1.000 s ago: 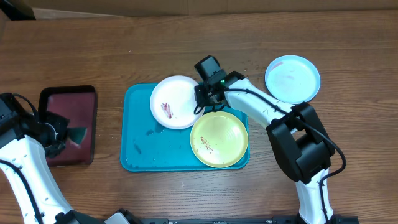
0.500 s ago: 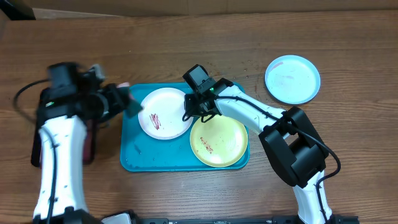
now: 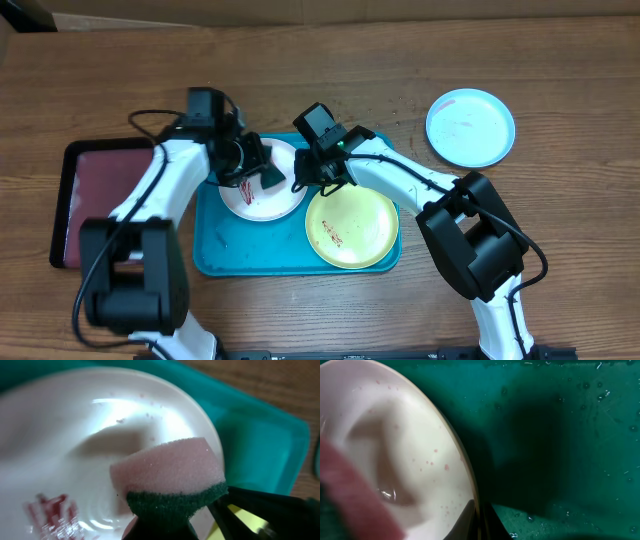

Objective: Clean dirty plates on tray and stack at the side
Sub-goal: 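Hold the white plate rim with right gripper, scrub it with left sponge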

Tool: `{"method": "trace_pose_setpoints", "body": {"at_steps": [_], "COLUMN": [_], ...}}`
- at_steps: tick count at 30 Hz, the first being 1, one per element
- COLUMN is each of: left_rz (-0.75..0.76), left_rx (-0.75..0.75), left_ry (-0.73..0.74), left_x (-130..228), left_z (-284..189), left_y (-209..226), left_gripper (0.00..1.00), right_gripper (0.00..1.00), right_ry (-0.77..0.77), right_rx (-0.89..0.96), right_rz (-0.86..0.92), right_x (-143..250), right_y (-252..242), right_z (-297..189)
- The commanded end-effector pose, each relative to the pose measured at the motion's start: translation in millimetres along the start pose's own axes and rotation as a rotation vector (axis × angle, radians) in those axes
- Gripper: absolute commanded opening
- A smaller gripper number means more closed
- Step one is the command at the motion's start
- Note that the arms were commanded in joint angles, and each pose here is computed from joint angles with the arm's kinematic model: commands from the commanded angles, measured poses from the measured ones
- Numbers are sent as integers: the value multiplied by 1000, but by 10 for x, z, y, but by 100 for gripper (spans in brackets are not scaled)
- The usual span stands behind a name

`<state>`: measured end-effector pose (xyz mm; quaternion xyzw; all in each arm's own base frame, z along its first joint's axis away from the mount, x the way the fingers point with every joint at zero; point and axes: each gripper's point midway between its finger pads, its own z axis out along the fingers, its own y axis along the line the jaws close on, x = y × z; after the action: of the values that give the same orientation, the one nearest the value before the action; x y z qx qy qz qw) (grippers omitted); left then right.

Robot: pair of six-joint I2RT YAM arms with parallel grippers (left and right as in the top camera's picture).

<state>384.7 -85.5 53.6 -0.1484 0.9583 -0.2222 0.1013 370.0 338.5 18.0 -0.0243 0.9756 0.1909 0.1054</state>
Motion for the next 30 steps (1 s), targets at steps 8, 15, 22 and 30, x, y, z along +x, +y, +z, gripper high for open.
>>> {"method": "trace_pose_setpoints", "body": {"at_steps": [8,15,22,30], "left_rz": [-48,-55,-35,50], "left_rx": [-239,-594,-667,-291], "left_ry": [91,35,-63,-29], "left_x": [152,48,-376,-572], "left_z": [404,8,-477,-557], "left_y": [559,1114,920,80], "left_gripper": [4,4,4,4], "right_gripper": [4,4,4,4], "right_ry": [-6,-15,-19,-13], "right_rx": [18,34,40,39], "right_rz": [3,4,3,4], "right_x": [5,-9,-16,-4], "right_y": [-34,-63,-74,-75], "right_z": [22,20,19,20]}}
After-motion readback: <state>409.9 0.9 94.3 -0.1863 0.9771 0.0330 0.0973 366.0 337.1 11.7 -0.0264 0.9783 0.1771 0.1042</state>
